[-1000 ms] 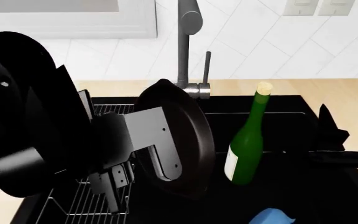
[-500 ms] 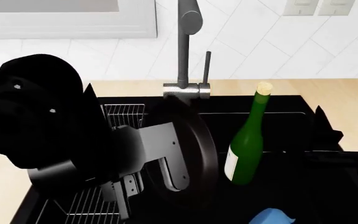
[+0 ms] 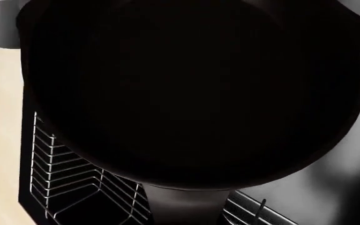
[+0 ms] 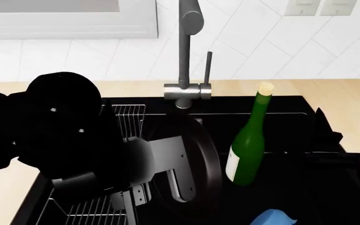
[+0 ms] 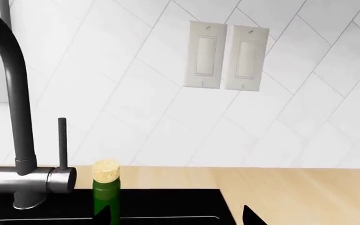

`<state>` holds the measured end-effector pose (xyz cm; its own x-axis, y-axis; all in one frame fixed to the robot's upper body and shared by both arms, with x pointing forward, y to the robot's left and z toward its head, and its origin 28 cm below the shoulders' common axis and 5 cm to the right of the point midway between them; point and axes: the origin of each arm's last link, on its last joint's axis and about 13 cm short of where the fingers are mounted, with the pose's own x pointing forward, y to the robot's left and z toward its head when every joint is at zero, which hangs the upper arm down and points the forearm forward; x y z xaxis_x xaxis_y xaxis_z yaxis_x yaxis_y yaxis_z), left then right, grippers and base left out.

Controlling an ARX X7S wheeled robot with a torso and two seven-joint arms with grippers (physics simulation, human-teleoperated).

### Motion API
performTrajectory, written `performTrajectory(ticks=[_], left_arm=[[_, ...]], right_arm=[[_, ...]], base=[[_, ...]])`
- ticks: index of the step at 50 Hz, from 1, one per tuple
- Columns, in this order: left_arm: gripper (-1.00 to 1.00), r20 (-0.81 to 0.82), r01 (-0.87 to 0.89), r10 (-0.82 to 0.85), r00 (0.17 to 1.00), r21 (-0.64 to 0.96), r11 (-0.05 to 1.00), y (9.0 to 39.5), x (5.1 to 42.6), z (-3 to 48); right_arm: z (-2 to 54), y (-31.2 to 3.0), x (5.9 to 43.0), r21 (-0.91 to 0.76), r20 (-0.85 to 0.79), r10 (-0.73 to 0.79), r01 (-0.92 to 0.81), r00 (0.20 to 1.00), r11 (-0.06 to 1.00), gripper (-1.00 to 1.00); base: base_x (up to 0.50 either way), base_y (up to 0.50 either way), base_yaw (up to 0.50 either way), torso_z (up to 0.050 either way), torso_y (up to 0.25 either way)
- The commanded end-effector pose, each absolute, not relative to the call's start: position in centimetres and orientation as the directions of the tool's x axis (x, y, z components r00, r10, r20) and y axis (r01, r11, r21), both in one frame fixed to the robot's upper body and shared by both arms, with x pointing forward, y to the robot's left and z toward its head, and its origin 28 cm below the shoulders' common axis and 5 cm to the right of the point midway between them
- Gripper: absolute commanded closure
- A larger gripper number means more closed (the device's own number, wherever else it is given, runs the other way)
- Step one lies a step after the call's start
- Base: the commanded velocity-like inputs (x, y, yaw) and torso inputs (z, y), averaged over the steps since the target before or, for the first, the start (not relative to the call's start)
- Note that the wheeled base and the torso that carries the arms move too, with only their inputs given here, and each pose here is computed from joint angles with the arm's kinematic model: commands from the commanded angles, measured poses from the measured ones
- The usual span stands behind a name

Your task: Pick the teapot and pan and place them in the sink. Then turn on the water.

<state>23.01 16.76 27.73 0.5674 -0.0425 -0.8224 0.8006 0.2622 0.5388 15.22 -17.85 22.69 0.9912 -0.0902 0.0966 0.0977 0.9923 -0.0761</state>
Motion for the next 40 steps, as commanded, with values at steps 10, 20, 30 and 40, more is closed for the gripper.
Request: performTrajectory(ticks=[10, 20, 30, 40], left_arm=[[1.0, -0.817, 0.799, -0.045, 0.575, 0.549, 0.247, 16.3, 23.6, 26.4], [1.0, -0.825, 0.807, -0.044, 0.563, 0.539, 0.241, 16.1, 23.6, 25.8], [1.0, -0.83, 0.813, -0.042, 0.556, 0.533, 0.234, 15.9, 23.8, 25.4], [1.0, -0.834, 0.818, -0.042, 0.55, 0.528, 0.227, 15.7, 23.9, 24.9]], right_arm=[[22.4, -17.9, 15.4, -0.07, 0.09, -0.092, 0.099, 0.992, 0.993, -1.0], [22.4, -17.9, 15.4, -0.067, 0.089, -0.091, 0.097, 0.992, 0.993, -1.0], [22.3, -17.9, 15.5, -0.067, 0.087, -0.09, 0.096, 0.992, 0.993, -1.0], [22.2, -17.9, 15.5, -0.066, 0.084, -0.09, 0.096, 0.992, 0.993, -1.0]], base=[[0.0, 0.0, 0.0, 0.0, 0.0], [0.0, 0.0, 0.0, 0.0, 0.001], [0.0, 0.0, 0.0, 0.001, 0.001], [0.0, 0.0, 0.0, 0.0, 0.0]])
